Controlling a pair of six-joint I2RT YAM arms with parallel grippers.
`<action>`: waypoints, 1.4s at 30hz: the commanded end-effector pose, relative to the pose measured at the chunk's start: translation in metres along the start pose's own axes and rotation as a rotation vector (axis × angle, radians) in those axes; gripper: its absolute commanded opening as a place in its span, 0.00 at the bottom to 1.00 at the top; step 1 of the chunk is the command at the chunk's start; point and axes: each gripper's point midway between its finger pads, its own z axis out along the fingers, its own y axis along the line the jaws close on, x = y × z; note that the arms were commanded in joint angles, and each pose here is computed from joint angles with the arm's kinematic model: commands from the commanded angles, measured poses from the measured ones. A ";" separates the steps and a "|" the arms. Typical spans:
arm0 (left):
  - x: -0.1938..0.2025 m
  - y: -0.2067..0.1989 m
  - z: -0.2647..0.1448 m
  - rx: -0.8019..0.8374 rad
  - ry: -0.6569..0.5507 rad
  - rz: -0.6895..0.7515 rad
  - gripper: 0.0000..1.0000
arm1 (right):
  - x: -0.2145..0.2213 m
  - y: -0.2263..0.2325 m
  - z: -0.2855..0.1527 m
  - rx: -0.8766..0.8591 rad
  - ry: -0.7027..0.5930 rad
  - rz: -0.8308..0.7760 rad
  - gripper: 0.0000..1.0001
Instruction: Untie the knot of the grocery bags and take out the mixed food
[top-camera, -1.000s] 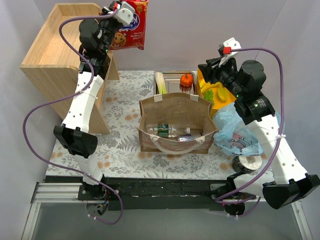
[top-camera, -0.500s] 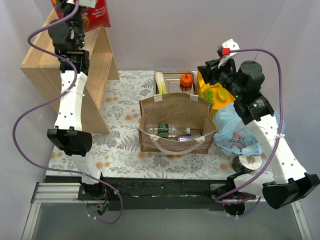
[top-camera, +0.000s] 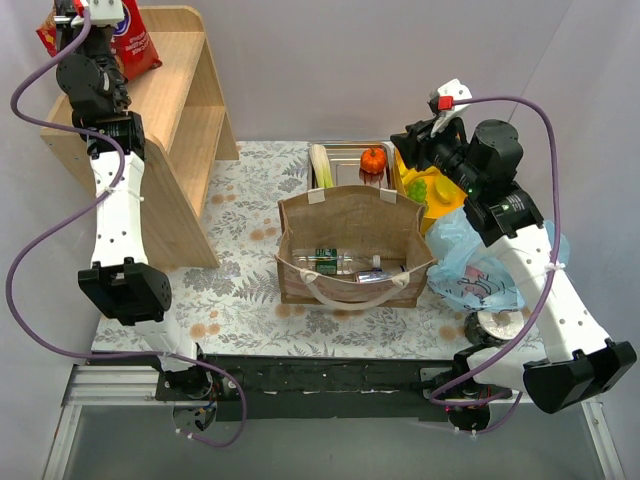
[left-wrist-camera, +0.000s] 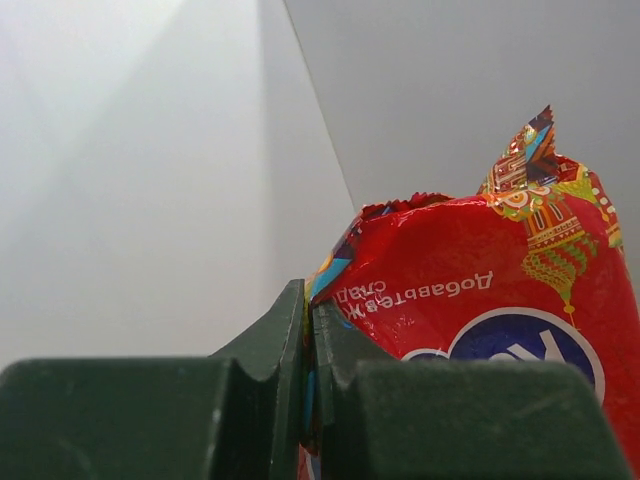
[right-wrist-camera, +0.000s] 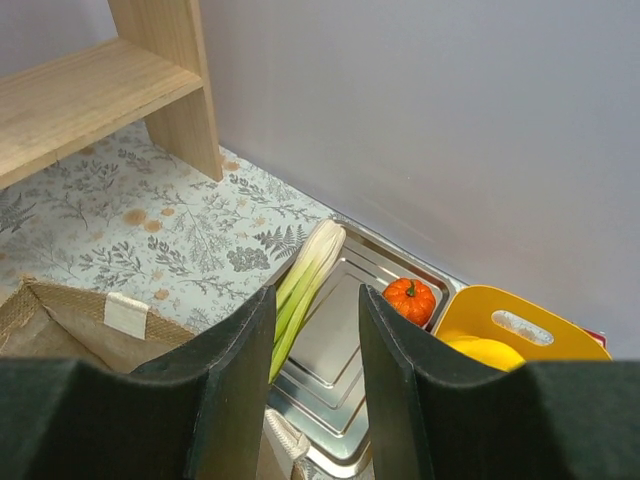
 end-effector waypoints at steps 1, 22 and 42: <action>-0.024 0.011 -0.002 -0.010 -0.139 -0.142 0.03 | -0.009 0.001 0.002 -0.010 -0.033 -0.004 0.46; 0.001 -0.033 0.023 0.088 -0.286 -0.427 0.13 | 0.016 -0.004 0.000 0.004 0.035 -0.063 0.45; -0.073 0.001 -0.039 0.252 -0.356 -0.449 0.00 | 0.035 0.005 0.020 -0.049 0.073 0.014 0.46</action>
